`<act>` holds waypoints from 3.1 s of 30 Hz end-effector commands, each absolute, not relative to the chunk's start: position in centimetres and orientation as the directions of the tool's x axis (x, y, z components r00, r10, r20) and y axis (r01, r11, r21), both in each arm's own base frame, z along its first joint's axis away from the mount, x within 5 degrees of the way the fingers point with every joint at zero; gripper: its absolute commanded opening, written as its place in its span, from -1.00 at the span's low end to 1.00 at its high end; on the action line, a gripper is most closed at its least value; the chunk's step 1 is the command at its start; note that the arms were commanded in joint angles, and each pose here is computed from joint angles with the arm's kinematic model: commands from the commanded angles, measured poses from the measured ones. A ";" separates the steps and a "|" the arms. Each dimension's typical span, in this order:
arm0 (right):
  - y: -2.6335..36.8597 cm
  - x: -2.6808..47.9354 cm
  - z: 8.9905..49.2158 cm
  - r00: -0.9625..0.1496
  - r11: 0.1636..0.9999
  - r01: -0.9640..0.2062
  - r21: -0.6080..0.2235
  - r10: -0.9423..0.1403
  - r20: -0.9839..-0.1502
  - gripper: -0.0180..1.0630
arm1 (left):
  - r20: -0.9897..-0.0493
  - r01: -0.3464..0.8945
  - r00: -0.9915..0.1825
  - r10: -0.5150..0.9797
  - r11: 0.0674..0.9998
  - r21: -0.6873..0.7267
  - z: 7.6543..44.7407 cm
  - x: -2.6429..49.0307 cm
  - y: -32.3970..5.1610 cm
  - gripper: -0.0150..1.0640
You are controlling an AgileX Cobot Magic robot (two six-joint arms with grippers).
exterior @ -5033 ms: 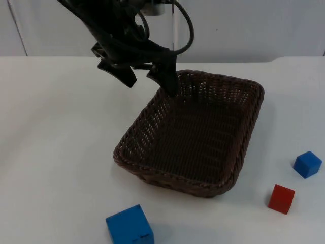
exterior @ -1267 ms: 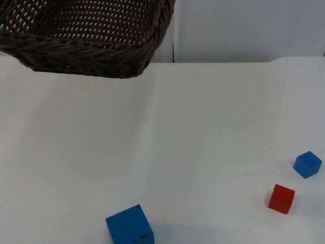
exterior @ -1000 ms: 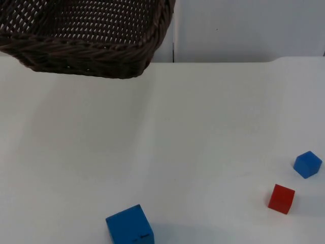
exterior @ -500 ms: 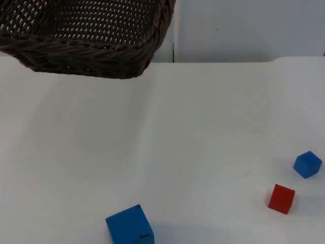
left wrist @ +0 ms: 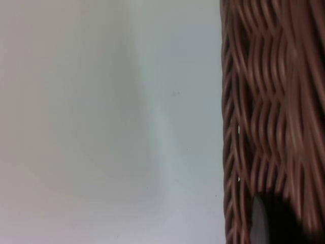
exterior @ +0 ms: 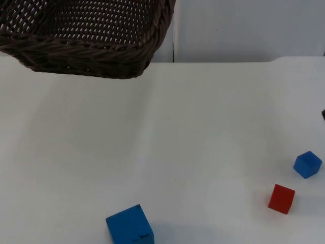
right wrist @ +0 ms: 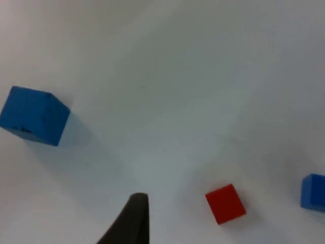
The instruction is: Pick up the basket with the left hand and place the largest block into the basket with the right hand.
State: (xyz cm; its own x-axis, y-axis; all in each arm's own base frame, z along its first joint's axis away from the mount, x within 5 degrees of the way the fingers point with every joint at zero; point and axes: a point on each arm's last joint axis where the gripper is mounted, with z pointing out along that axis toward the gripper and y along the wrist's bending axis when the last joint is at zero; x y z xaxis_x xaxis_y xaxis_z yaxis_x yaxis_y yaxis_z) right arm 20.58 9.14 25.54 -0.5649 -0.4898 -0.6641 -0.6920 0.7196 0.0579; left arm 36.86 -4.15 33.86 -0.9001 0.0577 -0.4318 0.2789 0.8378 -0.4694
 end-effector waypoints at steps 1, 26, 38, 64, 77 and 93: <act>11.2 20.7 25.1 -0.512 0.671 -0.740 0.035 -0.530 -0.676 0.89 | -0.447 0.282 -0.894 0.036 0.821 -0.496 34.8 36.4 -4.4 -0.98; 23.0 20.7 11.9 -0.336 0.507 -0.844 -0.175 -0.755 -0.563 0.89 | -0.447 0.282 -0.894 0.037 0.822 -0.494 34.8 36.4 -4.4 -0.98; 24.0 19.6 11.4 -0.304 0.464 -0.869 -0.173 -0.776 -0.553 0.89 | -0.446 0.282 -0.894 0.046 0.831 -0.479 34.7 36.4 -4.3 -0.98; 30.5 21.2 11.5 0.075 -0.039 -0.996 -0.083 -0.867 -0.493 0.89 | -0.445 0.282 -0.894 0.049 0.834 -0.474 34.7 36.4 -4.2 -0.98; 33.6 22.5 10.1 0.310 -0.309 -0.947 -0.087 -0.813 -0.493 0.89 | -0.445 0.282 -0.894 0.051 0.836 -0.471 34.6 36.4 -4.2 -0.98; 34.1 22.8 8.3 0.372 -0.388 -0.920 -0.060 -0.809 -0.455 0.78 | -0.441 0.275 -0.896 0.048 0.840 -0.467 34.6 36.4 -4.1 -0.98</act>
State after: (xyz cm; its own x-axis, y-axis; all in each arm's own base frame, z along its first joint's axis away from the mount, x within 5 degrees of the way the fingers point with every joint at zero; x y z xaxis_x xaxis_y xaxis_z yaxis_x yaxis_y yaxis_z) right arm 22.97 34.07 8.31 0.3616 -0.8109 -0.4601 -0.9253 -0.3728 -0.0702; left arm 36.85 -3.95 33.72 -0.9020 0.0657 -0.4266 0.2739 0.8511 -0.4479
